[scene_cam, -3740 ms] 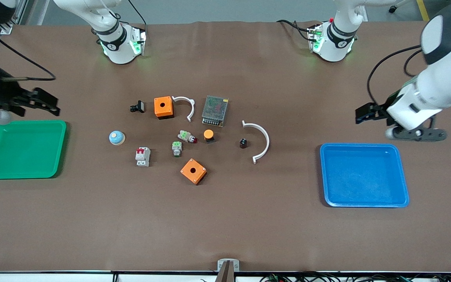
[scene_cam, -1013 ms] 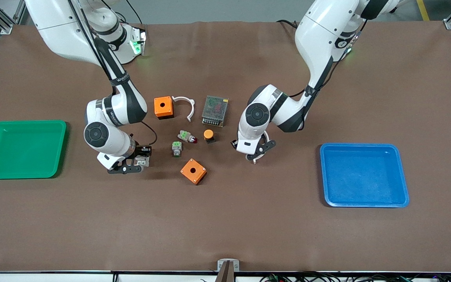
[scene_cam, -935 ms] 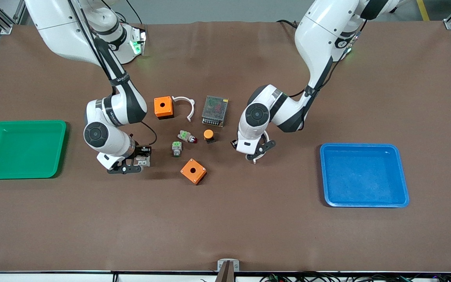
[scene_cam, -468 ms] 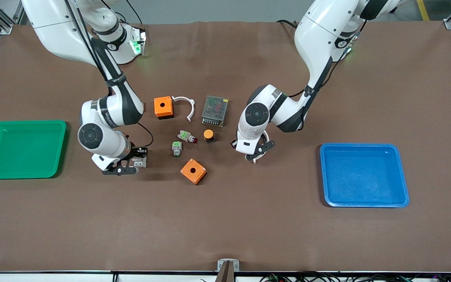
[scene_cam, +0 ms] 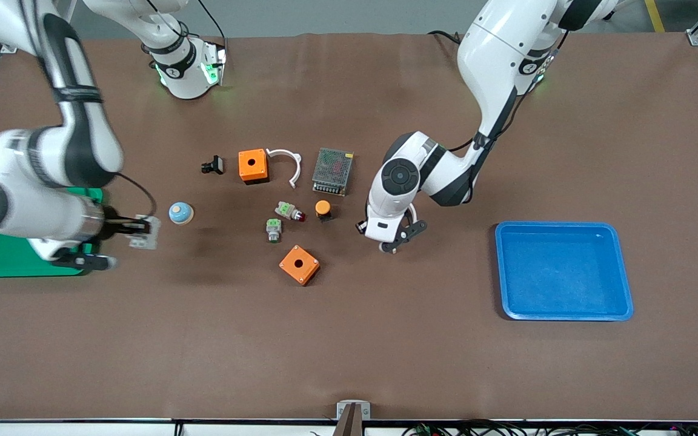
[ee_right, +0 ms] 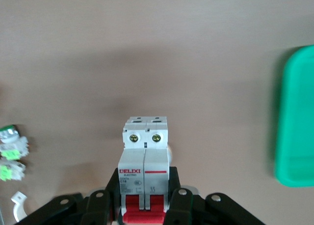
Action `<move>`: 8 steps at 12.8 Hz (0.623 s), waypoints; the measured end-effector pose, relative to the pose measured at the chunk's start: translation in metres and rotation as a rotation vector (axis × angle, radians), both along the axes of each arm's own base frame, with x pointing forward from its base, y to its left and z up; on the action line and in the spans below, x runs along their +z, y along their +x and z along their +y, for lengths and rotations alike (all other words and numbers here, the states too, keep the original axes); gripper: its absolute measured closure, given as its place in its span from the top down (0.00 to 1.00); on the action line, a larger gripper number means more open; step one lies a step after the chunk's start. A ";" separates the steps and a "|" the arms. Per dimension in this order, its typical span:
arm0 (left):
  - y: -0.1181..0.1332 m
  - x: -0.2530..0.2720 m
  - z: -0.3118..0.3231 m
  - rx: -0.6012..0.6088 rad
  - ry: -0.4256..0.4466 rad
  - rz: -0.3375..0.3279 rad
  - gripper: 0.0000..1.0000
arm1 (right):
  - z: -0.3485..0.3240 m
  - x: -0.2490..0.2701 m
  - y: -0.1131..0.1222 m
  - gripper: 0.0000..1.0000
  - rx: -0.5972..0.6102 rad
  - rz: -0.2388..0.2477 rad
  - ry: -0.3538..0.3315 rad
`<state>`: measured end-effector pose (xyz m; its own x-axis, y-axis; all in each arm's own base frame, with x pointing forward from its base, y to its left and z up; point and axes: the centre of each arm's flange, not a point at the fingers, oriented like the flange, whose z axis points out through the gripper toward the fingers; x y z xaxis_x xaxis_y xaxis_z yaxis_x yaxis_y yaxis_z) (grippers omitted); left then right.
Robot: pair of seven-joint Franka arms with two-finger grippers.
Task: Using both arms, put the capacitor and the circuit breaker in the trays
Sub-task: 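Carry the breaker to the green tray while the left gripper carries the capacitor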
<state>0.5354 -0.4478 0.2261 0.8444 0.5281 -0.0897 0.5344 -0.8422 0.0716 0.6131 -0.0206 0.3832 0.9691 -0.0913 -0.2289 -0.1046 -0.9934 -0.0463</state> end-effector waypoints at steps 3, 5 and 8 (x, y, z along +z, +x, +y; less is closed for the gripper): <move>0.032 0.064 0.023 0.051 -0.036 -0.093 0.34 | -0.107 0.016 -0.009 0.40 -0.012 0.005 -0.026; 0.057 0.101 0.059 0.107 -0.055 -0.134 0.34 | -0.170 0.017 -0.020 0.40 -0.050 0.009 -0.074; 0.094 0.121 0.124 0.100 -0.053 -0.176 0.34 | -0.255 -0.013 -0.026 0.40 -0.061 -0.010 -0.117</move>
